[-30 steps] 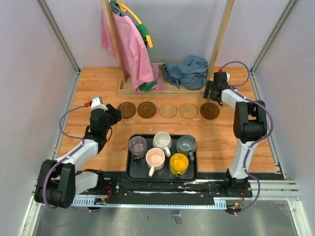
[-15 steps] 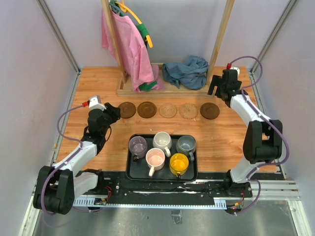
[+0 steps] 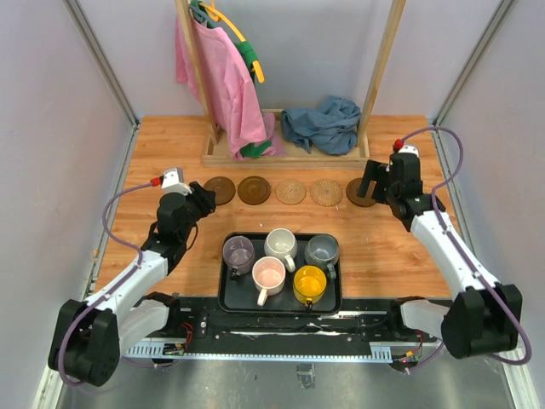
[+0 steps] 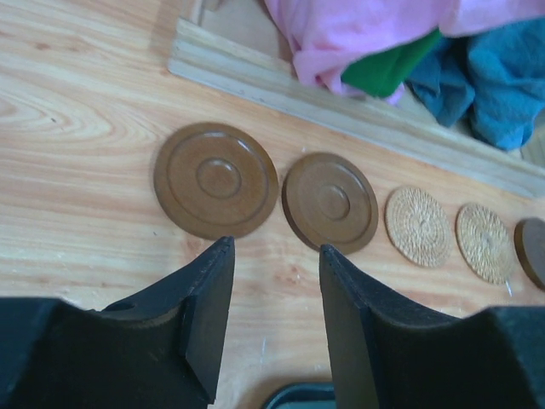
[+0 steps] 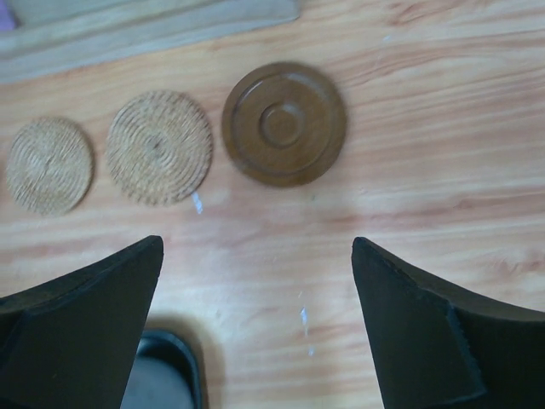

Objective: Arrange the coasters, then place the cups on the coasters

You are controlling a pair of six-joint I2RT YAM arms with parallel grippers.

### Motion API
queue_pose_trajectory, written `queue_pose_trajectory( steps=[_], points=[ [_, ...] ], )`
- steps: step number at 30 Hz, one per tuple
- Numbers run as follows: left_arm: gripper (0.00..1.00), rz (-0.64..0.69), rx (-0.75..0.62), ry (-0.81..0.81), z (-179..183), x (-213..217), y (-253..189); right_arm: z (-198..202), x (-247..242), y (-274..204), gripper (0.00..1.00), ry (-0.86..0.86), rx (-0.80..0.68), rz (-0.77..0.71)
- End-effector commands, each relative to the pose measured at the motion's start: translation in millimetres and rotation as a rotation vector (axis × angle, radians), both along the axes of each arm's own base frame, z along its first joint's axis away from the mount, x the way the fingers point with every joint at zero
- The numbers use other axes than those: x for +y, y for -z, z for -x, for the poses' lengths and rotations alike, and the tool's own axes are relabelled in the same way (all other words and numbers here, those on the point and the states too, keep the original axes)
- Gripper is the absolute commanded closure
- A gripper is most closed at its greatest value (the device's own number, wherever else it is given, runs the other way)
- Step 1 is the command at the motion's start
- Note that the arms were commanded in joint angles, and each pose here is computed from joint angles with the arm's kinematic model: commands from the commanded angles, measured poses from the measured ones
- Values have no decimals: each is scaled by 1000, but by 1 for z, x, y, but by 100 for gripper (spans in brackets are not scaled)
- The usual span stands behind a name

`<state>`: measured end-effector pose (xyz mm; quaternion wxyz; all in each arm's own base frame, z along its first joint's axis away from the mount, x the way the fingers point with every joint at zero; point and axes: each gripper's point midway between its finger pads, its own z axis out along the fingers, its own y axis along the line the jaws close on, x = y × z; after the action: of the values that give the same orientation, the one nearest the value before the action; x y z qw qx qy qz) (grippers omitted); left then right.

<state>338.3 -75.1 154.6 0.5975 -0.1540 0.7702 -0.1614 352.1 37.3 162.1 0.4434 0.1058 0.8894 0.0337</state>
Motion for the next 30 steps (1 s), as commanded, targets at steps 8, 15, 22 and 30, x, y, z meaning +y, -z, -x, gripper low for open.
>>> queue_pose_trajectory(
  steps=[8,15,22,30],
  points=[
    [43,-60,60,59,17,-22,12,108,71,1,11,-311,96,-26],
    [20,-72,70,108,27,-35,14,155,84,11,16,-405,145,-100],
    [0,-58,56,110,34,-38,12,187,94,32,19,-479,233,-140],
    [0,-48,89,141,37,-46,20,203,108,47,22,-541,279,-110]
  ],
)
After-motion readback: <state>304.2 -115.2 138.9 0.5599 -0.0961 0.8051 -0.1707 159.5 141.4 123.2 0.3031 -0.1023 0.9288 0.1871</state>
